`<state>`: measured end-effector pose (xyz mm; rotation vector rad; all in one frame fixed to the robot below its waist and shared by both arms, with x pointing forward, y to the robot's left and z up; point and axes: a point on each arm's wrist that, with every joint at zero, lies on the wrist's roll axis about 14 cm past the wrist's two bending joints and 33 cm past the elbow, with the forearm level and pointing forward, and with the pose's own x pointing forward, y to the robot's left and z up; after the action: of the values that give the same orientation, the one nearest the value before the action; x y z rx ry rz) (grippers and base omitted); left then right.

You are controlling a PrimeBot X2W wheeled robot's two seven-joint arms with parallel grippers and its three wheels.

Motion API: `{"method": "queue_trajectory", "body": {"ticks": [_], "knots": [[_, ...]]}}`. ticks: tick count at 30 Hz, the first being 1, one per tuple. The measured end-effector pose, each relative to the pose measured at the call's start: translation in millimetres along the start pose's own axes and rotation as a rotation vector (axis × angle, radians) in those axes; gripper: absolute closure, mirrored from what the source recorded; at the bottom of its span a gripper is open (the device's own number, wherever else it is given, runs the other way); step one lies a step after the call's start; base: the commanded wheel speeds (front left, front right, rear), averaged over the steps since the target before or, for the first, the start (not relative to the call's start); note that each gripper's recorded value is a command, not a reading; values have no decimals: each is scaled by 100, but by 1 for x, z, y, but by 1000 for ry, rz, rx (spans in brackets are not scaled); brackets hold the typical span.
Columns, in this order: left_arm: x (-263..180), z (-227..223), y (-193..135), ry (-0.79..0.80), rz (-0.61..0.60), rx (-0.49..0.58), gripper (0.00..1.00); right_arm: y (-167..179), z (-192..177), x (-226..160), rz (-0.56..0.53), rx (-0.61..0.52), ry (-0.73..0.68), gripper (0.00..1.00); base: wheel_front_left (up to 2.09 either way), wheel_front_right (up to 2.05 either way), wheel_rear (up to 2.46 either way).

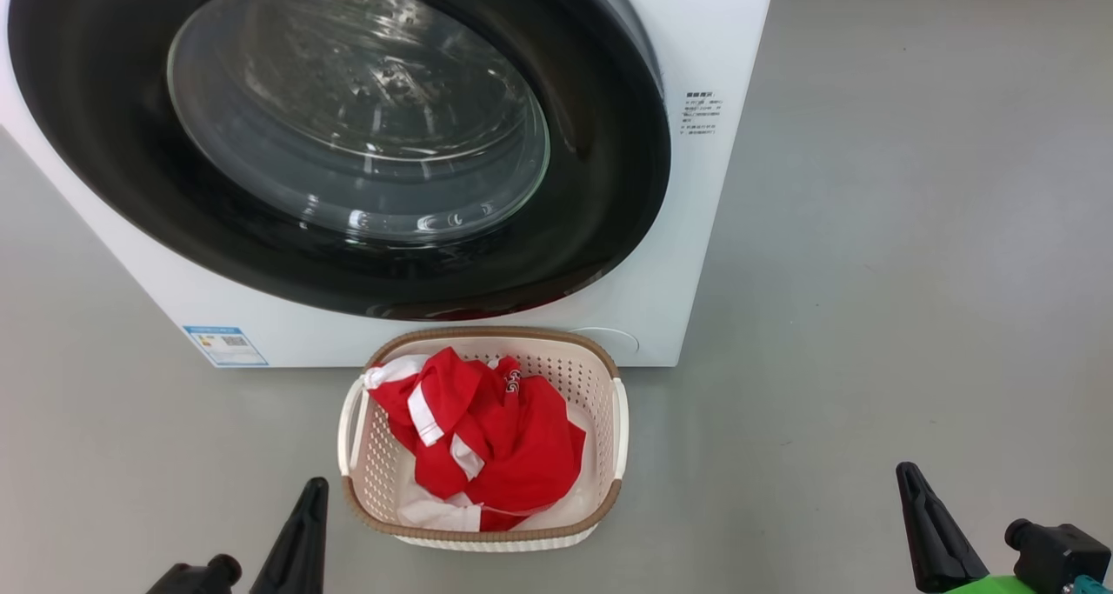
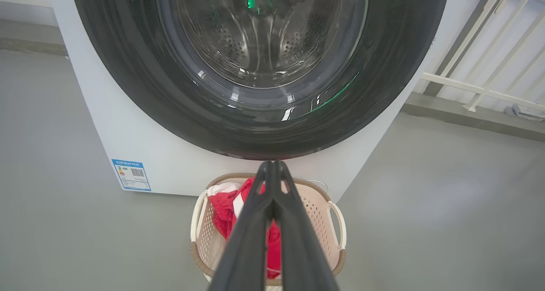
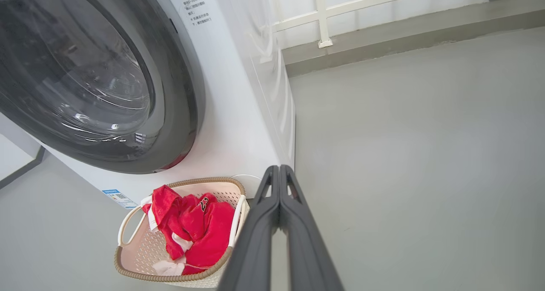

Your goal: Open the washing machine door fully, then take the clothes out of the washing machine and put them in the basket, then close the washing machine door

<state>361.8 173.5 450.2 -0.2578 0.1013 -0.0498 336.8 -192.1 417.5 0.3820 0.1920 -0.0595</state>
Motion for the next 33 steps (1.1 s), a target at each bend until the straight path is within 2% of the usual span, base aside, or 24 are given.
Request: {"method": "queue_trajectory", "body": {"ticks": [33], "knots": [[0, 1, 8, 14, 66, -353, 100, -4, 9, 5, -45, 326, -5, 100, 0, 0, 0]]}}
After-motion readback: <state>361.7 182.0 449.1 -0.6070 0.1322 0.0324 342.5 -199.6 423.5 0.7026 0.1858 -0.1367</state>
